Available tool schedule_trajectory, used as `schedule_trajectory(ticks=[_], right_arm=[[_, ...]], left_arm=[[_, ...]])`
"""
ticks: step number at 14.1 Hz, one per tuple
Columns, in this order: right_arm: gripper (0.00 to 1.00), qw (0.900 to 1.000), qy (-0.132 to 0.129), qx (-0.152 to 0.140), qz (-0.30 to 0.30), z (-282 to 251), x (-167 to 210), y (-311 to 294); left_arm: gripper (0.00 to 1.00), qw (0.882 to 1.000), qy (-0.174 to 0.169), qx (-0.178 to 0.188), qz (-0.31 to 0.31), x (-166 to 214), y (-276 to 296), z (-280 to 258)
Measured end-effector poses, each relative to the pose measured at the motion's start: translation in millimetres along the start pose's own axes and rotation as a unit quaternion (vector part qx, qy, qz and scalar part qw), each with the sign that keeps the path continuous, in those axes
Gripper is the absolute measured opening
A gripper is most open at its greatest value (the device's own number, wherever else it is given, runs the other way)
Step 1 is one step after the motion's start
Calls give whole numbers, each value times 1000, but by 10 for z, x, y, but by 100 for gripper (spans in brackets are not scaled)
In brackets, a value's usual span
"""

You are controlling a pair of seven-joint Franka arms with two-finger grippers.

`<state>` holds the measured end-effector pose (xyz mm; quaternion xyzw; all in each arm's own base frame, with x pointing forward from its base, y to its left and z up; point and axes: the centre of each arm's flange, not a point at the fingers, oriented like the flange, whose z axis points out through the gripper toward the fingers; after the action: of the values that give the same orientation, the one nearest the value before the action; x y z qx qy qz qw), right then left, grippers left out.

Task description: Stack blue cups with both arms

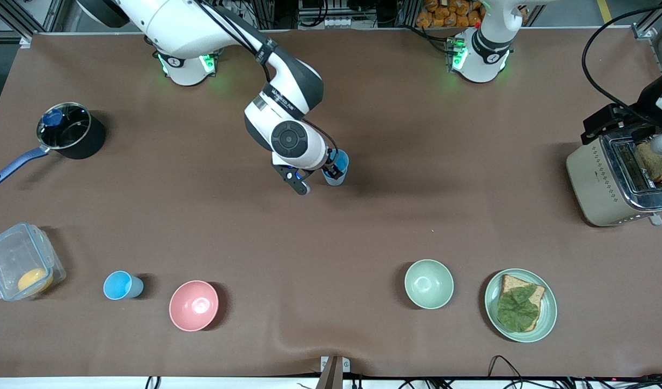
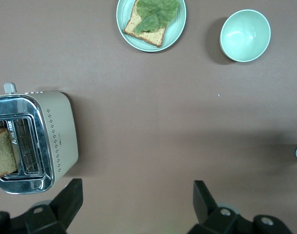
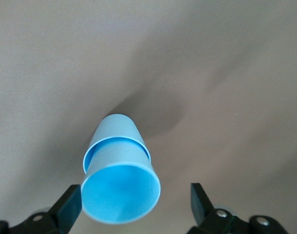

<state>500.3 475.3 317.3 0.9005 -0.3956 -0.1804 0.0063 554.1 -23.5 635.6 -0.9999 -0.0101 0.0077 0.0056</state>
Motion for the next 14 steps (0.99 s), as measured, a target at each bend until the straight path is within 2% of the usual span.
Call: schedule_trajectory(ticks=[2,4,7,10,14], right_arm=[[100,1000,0,-15,1,-232,74,20],[100,999,-4,-31,-9,-420,299,80],[100,996,-11,-66,-58,-680,750,299],[100,986,-3,-107,-125,-928,1245,593],[100,972,-10,-108,-207,-1353,2140,1048]], left_arm=[[100,1000,0,0,0,0,1,0],[100,1000,0,0,0,0,2,0],[100,1000,0,0,2,-1,17,0],[100,1000,0,0,1,-1,6,-2],[100,1000,0,0,0,-1,3,-2]])
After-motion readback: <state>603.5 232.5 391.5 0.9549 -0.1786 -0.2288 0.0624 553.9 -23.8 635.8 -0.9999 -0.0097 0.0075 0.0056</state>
